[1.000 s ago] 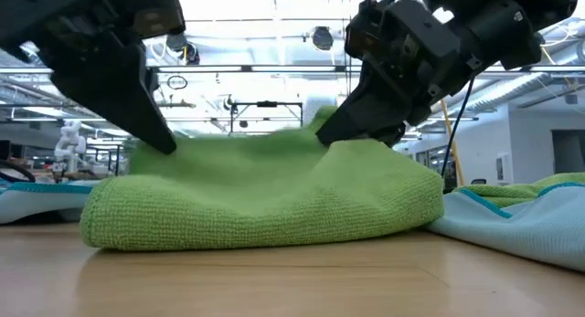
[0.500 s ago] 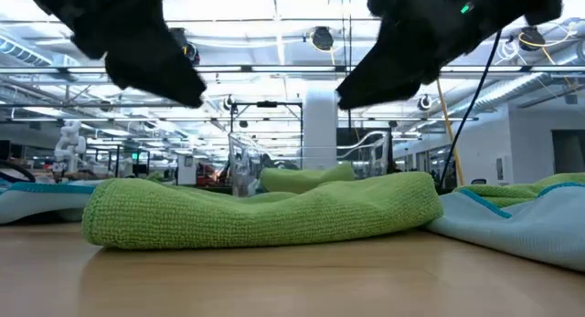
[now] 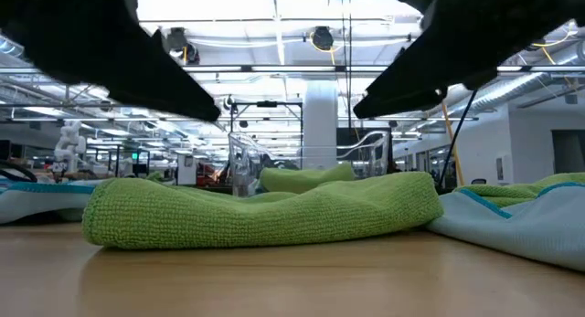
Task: Fold microfiber towels
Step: Fold the left green microfiber cloth
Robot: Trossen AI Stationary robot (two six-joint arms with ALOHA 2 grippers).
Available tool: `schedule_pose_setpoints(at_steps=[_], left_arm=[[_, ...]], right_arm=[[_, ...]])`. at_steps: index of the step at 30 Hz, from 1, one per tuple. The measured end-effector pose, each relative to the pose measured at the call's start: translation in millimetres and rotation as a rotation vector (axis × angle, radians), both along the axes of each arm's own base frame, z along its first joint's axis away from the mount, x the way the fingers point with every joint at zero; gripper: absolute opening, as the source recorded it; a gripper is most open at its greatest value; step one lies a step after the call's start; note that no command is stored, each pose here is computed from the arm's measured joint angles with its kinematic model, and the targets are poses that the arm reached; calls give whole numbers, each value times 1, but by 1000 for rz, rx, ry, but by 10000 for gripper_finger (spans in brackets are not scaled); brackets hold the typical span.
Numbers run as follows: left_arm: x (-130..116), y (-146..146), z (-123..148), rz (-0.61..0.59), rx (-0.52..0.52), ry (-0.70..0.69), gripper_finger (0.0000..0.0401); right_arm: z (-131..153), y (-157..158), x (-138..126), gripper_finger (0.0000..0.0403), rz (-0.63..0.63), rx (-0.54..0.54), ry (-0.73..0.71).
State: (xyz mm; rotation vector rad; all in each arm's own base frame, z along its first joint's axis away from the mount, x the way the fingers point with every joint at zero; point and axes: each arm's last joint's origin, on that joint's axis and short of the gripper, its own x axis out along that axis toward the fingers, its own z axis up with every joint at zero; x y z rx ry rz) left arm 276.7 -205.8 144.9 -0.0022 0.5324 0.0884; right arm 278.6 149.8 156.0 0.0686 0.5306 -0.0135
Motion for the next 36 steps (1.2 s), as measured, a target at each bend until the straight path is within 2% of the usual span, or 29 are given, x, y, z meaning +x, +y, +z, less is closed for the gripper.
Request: schedule_pose_setpoints(at_steps=[3, 9, 12, 15, 19, 27, 36], left_arm=[[4, -16, -7, -33, 11, 5, 195], [15, -51, -10, -112, 159, 50, 253], [16, -59, -10, -86, 232, 111, 281], [14, -62, -6, -49, 245, 168, 292], [9, -62, -7, -50, 255, 227, 284], [12, -49, -17, -71, 216, 308, 235], [14, -31, -30, -2, 79, 374, 196]], right_arm=[[-6, 12, -1, 203, 36, 13, -19], [-12, 24, -3, 203, 64, 27, -46], [-15, 25, -4, 203, 49, 21, -40], [-16, 24, -3, 203, 53, 5, -37], [-16, 24, -3, 203, 66, -18, -41], [-15, 24, -2, 203, 77, -36, -52], [-14, 25, -2, 203, 83, -36, -56]])
